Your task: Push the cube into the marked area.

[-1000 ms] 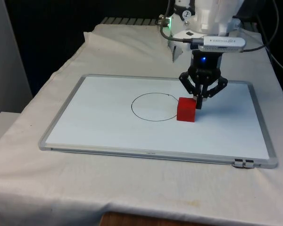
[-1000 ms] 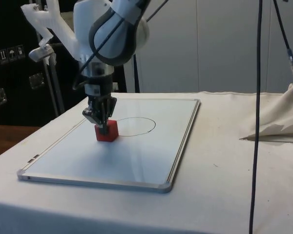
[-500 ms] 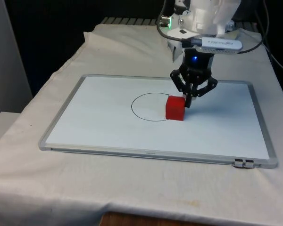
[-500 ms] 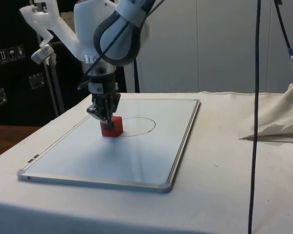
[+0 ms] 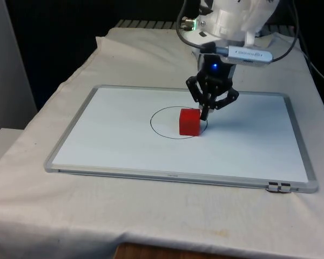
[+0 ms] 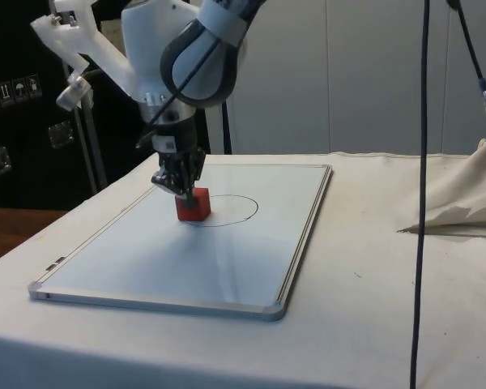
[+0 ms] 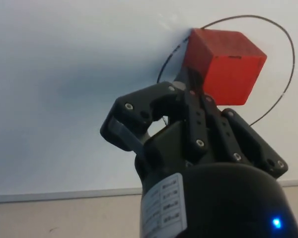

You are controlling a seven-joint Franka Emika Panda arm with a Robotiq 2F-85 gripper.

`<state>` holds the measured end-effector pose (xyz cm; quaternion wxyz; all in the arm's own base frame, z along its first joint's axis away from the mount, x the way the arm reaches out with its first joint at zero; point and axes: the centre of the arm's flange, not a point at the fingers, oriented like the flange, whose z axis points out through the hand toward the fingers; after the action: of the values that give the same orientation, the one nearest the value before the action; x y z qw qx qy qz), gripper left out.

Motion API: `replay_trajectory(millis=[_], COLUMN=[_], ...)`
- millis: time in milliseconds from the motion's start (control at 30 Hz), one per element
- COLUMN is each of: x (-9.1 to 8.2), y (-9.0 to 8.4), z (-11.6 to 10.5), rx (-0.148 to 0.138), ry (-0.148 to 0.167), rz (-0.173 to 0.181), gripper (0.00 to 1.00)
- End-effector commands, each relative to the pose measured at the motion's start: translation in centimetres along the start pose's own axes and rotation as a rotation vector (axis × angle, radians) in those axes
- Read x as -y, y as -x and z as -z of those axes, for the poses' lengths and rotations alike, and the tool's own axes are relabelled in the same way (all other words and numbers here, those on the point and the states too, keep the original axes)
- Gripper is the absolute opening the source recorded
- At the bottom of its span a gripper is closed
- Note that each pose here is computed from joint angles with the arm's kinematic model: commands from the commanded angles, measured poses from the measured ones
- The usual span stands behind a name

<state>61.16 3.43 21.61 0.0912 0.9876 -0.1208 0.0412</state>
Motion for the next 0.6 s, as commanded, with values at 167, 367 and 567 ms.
replay_trajectory(millis=[167,367,567], x=[-0.7,-1.4,-1.0], y=[-0.3,-0.4,-0.2], z=[-0.1,-0.2,1.5], rx=[0.007,0.015,0.003], ry=[0.046,0.084,0.078], rz=[-0.017,-0.033,-0.034], gripper=[0.00,0.00,0.00])
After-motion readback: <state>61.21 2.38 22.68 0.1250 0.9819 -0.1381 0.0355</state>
